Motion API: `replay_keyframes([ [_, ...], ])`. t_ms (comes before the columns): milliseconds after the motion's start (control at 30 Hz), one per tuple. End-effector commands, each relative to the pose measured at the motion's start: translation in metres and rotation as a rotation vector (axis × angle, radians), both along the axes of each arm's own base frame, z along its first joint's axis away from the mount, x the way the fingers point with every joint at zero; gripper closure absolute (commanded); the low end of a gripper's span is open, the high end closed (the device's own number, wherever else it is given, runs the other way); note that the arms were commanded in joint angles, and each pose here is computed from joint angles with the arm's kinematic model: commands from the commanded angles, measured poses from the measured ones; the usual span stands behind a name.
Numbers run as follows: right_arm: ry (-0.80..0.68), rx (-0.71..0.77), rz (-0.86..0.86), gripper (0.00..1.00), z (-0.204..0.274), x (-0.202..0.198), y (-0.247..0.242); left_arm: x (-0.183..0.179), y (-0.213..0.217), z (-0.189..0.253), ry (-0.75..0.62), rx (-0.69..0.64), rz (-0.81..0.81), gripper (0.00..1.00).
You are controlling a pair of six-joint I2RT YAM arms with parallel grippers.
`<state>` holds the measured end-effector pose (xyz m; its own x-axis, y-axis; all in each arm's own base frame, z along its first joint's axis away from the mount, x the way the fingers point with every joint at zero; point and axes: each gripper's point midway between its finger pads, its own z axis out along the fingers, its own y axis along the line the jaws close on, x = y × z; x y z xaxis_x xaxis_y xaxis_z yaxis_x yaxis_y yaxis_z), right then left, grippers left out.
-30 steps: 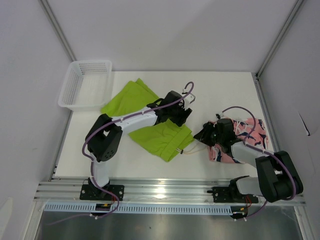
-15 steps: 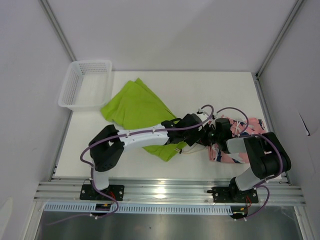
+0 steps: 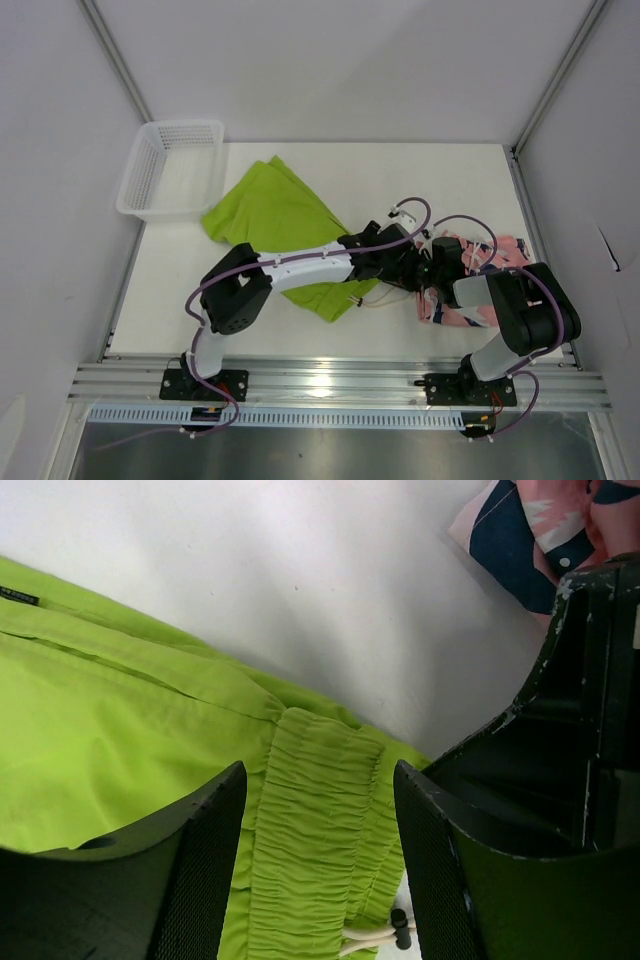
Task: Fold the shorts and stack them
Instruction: Fold the shorts
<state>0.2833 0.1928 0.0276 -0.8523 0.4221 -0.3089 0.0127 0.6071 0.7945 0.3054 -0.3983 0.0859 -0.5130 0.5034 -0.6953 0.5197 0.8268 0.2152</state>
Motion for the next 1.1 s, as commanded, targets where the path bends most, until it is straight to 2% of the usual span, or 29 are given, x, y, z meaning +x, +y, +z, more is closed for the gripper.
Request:
replay_keyframes([
  [0, -0.04, 0.025, 0.01, 0.82, 0.007, 0.004, 0.003, 0.009, -0.01, 0.01, -0.026, -0.052, 0.049, 0.37],
  [233, -0.039, 0.031, 0.014, 0.84, 0.007, 0.004, 0.004, 0.012, -0.017, 0.009, -0.015, -0.086, 0.07, 0.37],
  [633, -0.046, 0.037, 0.016, 0.86, 0.009, 0.005, 0.004, 0.013, -0.017, -0.013, 0.01, -0.062, 0.112, 0.46],
  [833, -0.05, 0.035, 0.015, 0.87, 0.01, 0.006, 0.004, 0.015, -0.011, -0.02, -0.001, -0.041, 0.149, 0.67],
  [867, -0.051, 0.034, 0.014, 0.87, 0.01, 0.006, 0.004, 0.015, -0.01, -0.021, -0.001, -0.038, 0.15, 0.76],
  [933, -0.051, 0.032, 0.015, 0.88, 0.01, 0.006, 0.004, 0.015, -0.008, -0.022, -0.001, -0.034, 0.152, 0.83],
  [1000, -0.051, 0.032, 0.015, 0.88, 0.01, 0.006, 0.004, 0.014, -0.009, -0.018, -0.005, -0.047, 0.14, 0.96],
  [1067, -0.047, 0.029, 0.015, 0.89, 0.009, 0.007, 0.004, 0.012, -0.012, -0.012, -0.008, -0.064, 0.127, 1.0],
])
